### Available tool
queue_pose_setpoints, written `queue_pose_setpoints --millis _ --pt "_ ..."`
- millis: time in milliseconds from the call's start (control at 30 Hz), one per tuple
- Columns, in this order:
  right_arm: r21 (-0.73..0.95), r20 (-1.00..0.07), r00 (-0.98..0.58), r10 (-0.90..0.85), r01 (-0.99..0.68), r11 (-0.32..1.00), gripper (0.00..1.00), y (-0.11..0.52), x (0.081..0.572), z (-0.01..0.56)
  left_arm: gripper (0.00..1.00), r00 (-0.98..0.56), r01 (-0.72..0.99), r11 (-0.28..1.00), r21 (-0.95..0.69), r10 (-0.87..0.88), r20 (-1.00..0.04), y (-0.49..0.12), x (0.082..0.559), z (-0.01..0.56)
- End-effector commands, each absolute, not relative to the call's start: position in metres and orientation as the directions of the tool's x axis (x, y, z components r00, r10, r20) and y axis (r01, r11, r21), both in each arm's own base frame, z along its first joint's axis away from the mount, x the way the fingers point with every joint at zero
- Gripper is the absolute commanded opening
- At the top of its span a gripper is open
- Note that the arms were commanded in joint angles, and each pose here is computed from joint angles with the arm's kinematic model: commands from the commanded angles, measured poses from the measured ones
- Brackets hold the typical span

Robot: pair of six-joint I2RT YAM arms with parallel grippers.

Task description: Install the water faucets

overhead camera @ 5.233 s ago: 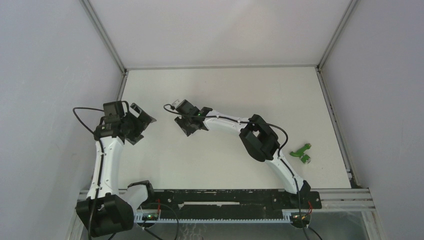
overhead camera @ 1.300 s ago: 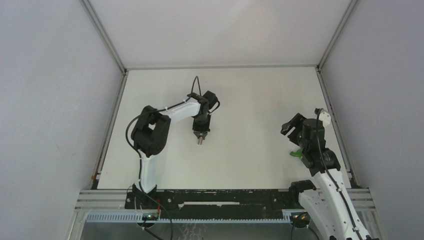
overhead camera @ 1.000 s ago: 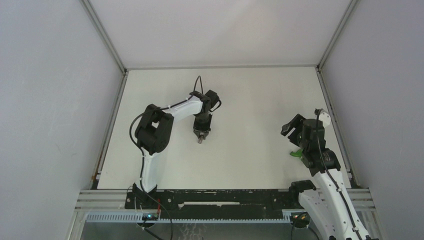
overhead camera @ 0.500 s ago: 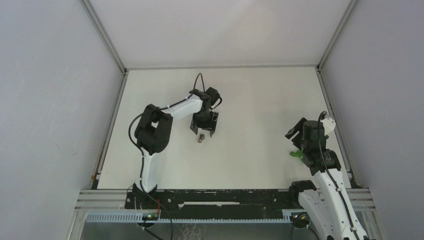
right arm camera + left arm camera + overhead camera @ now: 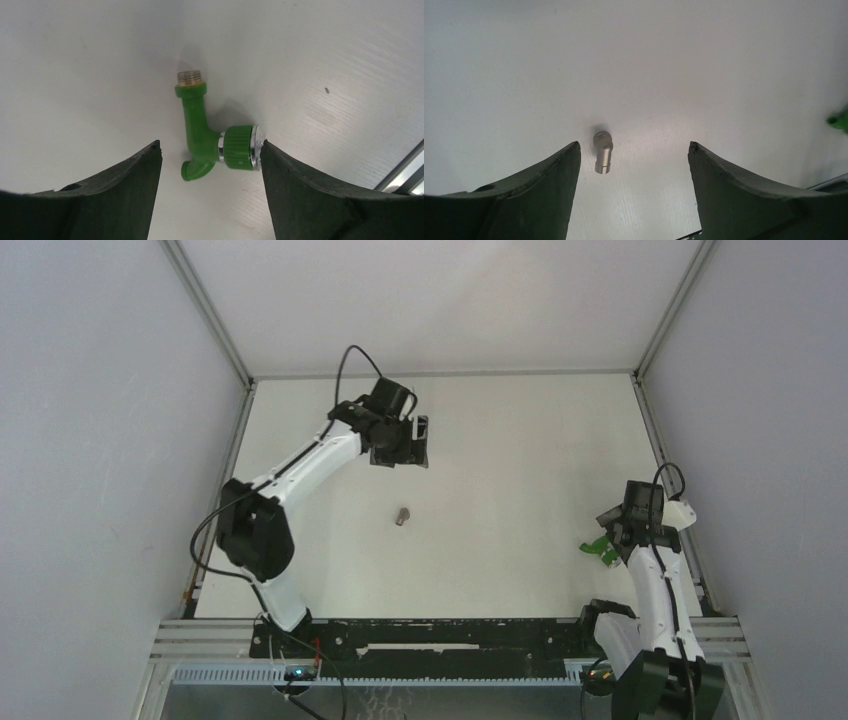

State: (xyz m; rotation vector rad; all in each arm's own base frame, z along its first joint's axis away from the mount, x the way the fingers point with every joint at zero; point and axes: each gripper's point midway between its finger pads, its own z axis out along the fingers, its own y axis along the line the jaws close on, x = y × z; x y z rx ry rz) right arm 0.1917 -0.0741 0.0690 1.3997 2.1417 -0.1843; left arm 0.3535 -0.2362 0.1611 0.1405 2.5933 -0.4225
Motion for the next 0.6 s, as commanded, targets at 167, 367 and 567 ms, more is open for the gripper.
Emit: queue_pose_setpoints --millis 167,367,567 --pt "0.181 -0.397 -0.347 0.85 0.878 0.443 0.76 -0.079 0.218 0.032 0.81 -0.763 0.202 0.865 -0.459 -0.155 -0.627 -0.217 0.357 0.23" --pt "0.215 -0.338 -0.397 0.853 0.85 0.481 0.62 -0.066 0.228 0.022 0.81 -0.757 0.213 0.869 -0.446 -0.142 -0.638 -0.211 0.352 0.239" --pt "0.263 -0.314 -0.454 0.834 0.802 0.536 0.57 -0.047 0.238 0.023 0.81 -0.764 0.223 0.869 -0.441 -0.125 -0.633 -0.21 0.351 0.235"
